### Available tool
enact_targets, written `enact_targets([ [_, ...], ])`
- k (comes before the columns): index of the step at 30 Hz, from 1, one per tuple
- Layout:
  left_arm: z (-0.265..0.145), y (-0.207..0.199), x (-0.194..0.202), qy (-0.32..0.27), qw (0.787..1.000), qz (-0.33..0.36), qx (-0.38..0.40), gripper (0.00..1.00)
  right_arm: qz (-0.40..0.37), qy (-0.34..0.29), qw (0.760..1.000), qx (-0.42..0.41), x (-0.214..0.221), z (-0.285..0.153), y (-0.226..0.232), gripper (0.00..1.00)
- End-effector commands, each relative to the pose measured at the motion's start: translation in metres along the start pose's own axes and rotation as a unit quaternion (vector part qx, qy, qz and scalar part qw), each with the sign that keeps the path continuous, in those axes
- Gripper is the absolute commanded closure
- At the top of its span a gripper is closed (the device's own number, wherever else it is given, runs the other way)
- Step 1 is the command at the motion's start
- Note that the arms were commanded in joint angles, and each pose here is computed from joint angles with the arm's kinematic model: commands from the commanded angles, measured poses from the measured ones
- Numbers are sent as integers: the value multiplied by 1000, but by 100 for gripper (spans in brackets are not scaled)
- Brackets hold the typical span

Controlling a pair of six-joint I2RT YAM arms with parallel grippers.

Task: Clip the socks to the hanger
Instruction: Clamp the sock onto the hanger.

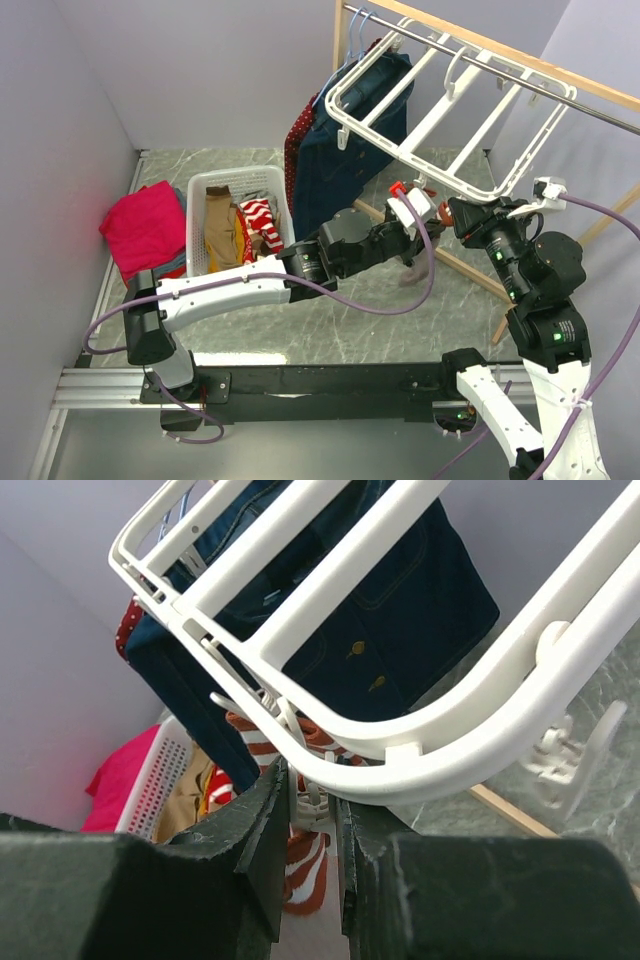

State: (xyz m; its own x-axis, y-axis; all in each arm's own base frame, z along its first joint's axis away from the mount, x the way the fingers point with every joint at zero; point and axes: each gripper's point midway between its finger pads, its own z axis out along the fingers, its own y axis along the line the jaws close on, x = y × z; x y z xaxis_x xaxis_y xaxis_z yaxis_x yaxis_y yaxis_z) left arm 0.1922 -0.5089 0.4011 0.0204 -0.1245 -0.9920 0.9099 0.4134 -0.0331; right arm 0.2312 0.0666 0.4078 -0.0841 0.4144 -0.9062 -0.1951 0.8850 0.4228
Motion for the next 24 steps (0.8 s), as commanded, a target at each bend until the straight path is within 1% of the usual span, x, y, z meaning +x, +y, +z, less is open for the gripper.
enact_targets([
  [1,-1,-10,-47,-61,998,-13,11,94,2,-9,1000,1,-2,-1,-1,93],
  [5,2,-9,-44,-55,998,-11,8,94,3,-12,1000,-3,-4,-2,2,86],
  [7,2,-8,-43,-55,998,-12,7,94,2,-16,1000,-3,-7,-4,2,80],
  [8,2,-8,-42,-53,998,-12,6,94,2,-16,1000,-3,-7,-4,2,75],
  [9,3,-8,-39,-51,999,-11,5,93,2,-17,1000,-4,-8,-5,2,68],
  [11,2,-7,-38,-49,999,-11,3,93,1,-19,1000,-5,-10,-7,3,58],
  [12,2,-6,-35,-46,999,-10,0,92,-1,-21,1000,-8,-11,-8,4,49],
  [14,2,-4,-34,-45,999,-9,-5,90,-5,-22,1000,-10,-11,-10,5,46],
  [15,2,-3,-33,-43,999,-9,-7,88,-7,-25,1000,-15,-11,-12,6,40],
  [17,1,-1,-28,-38,999,-12,-14,86,-9,-26,999,-23,-11,-15,8,35],
  [18,0,0,-27,-38,999,-14,-16,82,-10,-29,999,-24,-12,-19,9,30],
  [20,-3,1,-25,-35,999,-20,-21,72,-15,-32,999,-21,-16,-24,9,27],
  [21,-5,2,-24,-33,999,-22,-22,61,-19,-35,999,-20,-18,-28,9,24],
  [22,-9,2,-30,-39,999,-29,-22,55,-21,-38,999,-18,-21,-31,9,24],
  [23,-12,5,-25,-35,999,-30,-28,49,-29,-40,999,-11,-24,-36,8,24],
  [24,-15,6,-26,-33,998,-33,-30,41,-33,-43,999,-9,-26,-39,7,23],
])
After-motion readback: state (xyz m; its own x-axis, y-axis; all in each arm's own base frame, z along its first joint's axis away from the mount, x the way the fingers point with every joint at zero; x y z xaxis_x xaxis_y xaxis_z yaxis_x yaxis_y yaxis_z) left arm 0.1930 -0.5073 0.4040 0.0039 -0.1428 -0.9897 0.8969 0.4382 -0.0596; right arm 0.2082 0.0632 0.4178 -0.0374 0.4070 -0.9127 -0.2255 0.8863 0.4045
